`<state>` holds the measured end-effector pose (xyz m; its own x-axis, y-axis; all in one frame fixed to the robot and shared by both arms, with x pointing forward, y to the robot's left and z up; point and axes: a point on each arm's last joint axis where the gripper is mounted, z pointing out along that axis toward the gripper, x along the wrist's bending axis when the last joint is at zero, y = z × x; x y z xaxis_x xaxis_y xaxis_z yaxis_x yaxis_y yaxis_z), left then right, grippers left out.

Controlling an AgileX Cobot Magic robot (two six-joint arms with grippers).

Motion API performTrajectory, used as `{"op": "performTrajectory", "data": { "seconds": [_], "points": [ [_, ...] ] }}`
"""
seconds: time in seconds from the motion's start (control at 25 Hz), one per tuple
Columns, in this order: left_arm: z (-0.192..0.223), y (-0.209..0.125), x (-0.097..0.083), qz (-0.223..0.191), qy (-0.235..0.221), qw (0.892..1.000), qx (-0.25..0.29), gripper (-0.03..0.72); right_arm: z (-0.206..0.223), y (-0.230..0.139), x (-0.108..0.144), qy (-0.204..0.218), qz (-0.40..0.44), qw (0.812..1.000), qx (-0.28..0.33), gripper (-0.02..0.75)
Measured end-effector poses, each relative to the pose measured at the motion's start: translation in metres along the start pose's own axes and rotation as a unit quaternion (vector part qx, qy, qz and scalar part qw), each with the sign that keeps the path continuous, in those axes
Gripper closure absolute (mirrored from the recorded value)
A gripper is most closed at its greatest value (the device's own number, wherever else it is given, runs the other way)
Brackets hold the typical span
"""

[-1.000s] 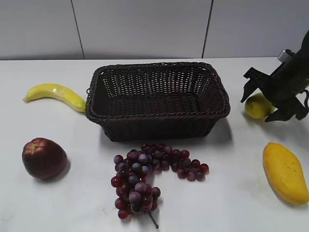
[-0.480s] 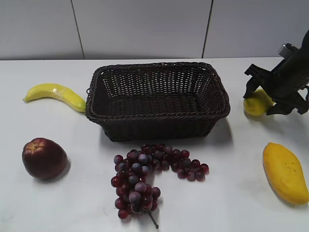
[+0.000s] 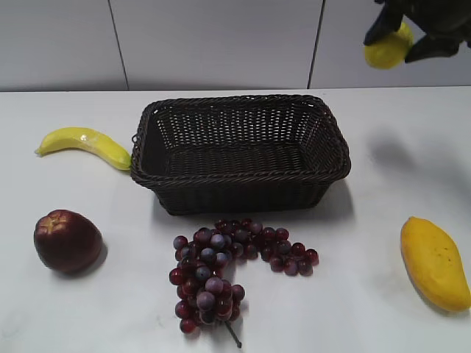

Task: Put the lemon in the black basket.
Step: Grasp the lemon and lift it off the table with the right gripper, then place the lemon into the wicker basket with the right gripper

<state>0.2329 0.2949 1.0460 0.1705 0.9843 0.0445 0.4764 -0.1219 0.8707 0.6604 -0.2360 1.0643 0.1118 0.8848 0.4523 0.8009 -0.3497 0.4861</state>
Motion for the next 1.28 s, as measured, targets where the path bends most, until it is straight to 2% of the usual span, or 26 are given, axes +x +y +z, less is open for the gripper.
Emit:
{"op": "performTrajectory", "data": {
  "seconds": [0.12,0.24,0.32,0.44,0.56,0.76,0.88,1.12,1.28],
  "points": [
    [0.000,0.000,0.000,0.000,0.000,1.000,0.000,0.452,-0.008,-0.003,0.036,0.049,-0.049,0.998,0.011,0.158],
    [0.000,0.000,0.000,0.000,0.000,1.000,0.000,0.452,-0.003,-0.024,0.067,0.074,-0.111,0.990,0.035,0.158],
    [0.000,0.000,0.000,0.000,0.000,1.000,0.000,0.452,0.007,-0.041,0.086,0.083,-0.147,0.984,0.056,0.158],
    [0.000,0.000,0.000,0.000,0.000,1.000,0.000,0.452,0.034,-0.066,0.099,0.075,-0.187,0.975,0.094,0.158],
    [0.000,0.000,0.000,0.000,0.000,1.000,0.000,0.452,0.068,-0.089,0.100,0.059,-0.206,0.967,0.137,0.158],
    [0.000,0.000,0.000,0.000,0.000,1.000,0.000,0.452,0.108,-0.112,0.084,0.024,-0.217,0.954,0.204,0.155],
    [0.000,0.000,0.000,0.000,0.000,1.000,0.000,0.452,0.117,-0.119,0.076,0.004,-0.228,0.947,0.227,0.096],
    [0.000,0.000,0.000,0.000,0.000,1.000,0.000,0.452,0.105,-0.110,0.082,0.004,-0.242,0.946,0.214,0.065],
    [0.000,0.000,0.000,0.000,0.000,1.000,0.000,0.452,0.064,-0.085,0.102,0.012,-0.271,0.946,0.174,0.076]
  ]
}}
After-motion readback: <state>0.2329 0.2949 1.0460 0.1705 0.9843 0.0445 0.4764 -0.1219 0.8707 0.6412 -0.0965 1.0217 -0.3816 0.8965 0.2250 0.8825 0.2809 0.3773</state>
